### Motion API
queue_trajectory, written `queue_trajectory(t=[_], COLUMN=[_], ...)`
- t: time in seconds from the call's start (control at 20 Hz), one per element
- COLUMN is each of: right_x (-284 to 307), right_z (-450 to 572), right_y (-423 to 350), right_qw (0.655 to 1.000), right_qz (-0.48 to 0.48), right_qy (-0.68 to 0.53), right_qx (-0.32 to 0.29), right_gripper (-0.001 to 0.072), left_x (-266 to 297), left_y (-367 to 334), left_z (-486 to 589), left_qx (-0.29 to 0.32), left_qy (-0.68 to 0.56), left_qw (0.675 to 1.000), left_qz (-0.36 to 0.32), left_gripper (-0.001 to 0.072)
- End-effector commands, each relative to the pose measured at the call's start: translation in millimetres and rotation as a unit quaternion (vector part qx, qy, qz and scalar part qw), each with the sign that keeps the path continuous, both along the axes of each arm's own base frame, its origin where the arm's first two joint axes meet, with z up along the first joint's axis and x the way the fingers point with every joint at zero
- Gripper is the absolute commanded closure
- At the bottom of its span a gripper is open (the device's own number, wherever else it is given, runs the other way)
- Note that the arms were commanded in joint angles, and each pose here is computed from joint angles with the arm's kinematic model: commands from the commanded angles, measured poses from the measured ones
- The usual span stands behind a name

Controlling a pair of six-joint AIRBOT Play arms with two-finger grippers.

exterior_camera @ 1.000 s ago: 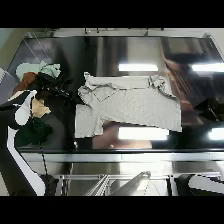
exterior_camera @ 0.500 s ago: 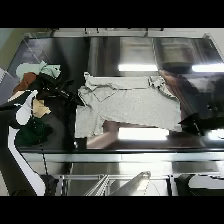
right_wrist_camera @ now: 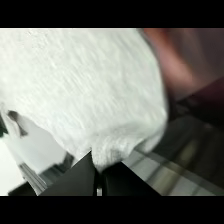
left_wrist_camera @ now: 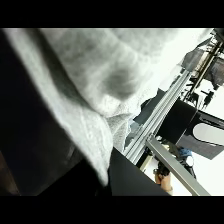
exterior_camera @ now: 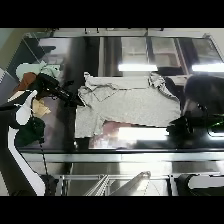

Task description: Fold the shirts.

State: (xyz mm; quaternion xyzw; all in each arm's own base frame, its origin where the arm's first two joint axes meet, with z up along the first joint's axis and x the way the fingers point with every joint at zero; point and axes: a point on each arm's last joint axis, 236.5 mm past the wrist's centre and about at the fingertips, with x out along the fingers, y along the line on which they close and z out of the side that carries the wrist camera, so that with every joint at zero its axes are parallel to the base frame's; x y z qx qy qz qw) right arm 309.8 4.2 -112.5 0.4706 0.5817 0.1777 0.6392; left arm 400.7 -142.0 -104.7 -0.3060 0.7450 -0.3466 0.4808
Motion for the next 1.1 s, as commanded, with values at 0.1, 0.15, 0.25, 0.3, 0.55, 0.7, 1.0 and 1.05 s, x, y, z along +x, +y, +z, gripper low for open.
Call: queue_trajectory(t=[0.1,0.15,0.25,0.3,0.55,0.7,1.0,1.05], right_x=[39,41,46,46,-4,-74,-121,-113], right_z=[59,81,144,187,414,562,669,666], right_y=[5,7,14,20,59,68,92,85], right_qw=[0.994,0.991,0.975,0.959,0.793,0.603,0.464,0.481], right_qz=[-0.012,-0.001,0.023,0.034,0.000,-0.086,-0.116,-0.116], right_qy=[-0.101,-0.129,-0.213,-0.274,-0.610,-0.781,-0.791,-0.779], right_qx=[0.039,0.045,0.058,0.060,-0.015,-0.135,-0.381,-0.385], right_gripper=[0.0696,0.0697,0.0697,0.0696,0.0697,0.0697,0.0699,0.0699], left_x=[0,6,11,8,-90,-214,-212,-194], left_y=[-8,-13,-22,-26,-70,-62,2,20], left_z=[33,60,124,153,401,527,615,609], left_qx=[-0.057,-0.098,-0.163,-0.176,-0.279,-0.199,0.151,0.129], left_qy=[-0.026,-0.048,-0.116,-0.156,-0.488,-0.706,-0.873,-0.857], left_qw=[0.998,0.994,0.980,0.972,0.820,0.662,0.464,0.496], left_qz=[-0.013,-0.004,-0.007,-0.018,-0.105,-0.155,0.007,0.045], left_gripper=[0.0683,0.0684,0.0684,0.0684,0.0683,0.0683,0.0684,0.0683])
